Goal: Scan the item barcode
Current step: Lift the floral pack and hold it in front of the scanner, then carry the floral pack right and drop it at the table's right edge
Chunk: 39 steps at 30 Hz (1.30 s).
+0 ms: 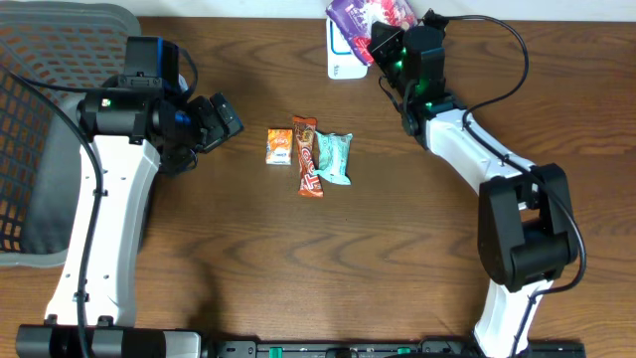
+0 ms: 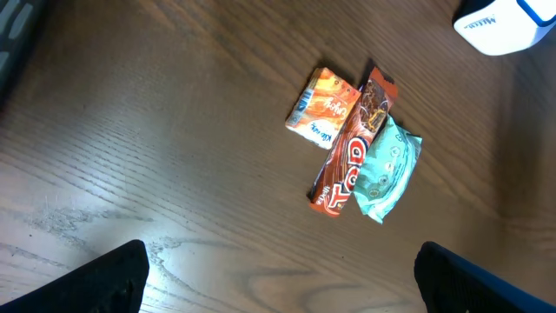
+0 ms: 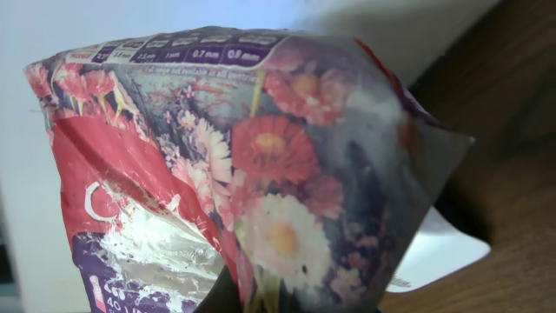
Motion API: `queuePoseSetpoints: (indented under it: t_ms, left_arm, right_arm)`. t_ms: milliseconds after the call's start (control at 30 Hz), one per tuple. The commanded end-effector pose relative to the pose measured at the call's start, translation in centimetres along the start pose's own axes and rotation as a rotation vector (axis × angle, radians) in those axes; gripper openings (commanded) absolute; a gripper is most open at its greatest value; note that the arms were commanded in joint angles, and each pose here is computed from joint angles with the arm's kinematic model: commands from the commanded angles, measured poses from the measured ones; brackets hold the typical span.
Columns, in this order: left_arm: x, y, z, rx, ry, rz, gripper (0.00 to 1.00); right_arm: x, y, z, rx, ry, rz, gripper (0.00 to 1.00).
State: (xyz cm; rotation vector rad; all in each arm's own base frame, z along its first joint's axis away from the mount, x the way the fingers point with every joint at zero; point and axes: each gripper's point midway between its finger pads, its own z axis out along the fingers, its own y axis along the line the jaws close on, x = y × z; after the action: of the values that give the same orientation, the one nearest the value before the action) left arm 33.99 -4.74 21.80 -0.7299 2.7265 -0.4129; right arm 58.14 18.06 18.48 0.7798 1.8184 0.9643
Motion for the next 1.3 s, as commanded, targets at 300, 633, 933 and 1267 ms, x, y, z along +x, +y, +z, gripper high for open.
queuePoseSetpoints:
  t_ms: [300,633,933,1267]
  left_arm:
    - [-0.2,0.1,0.0,-0.004,-0.002,0.010,0.98]
    - [-0.2,0.1,0.0,-0.004,-0.002,0.010,0.98]
    - [-0.2,0.1,0.0,-0.003,-0.002,0.010,0.98]
    - [-0.2,0.1,0.0,-0.004,-0.002,0.010,0.98]
  right_arm:
    - [-12.0,-1.2,-1.9,0.001,0.051,-0.106,0.01]
    - [-24.0,-20.4,-14.3,0.607,0.006,0.065,0.01]
    - [-29.7,-30.1,-25.7,0.873,-0.108,0.191,0.13]
    - [-29.7,-31.1,-27.0,0.857,-0.085,0.229,0.97]
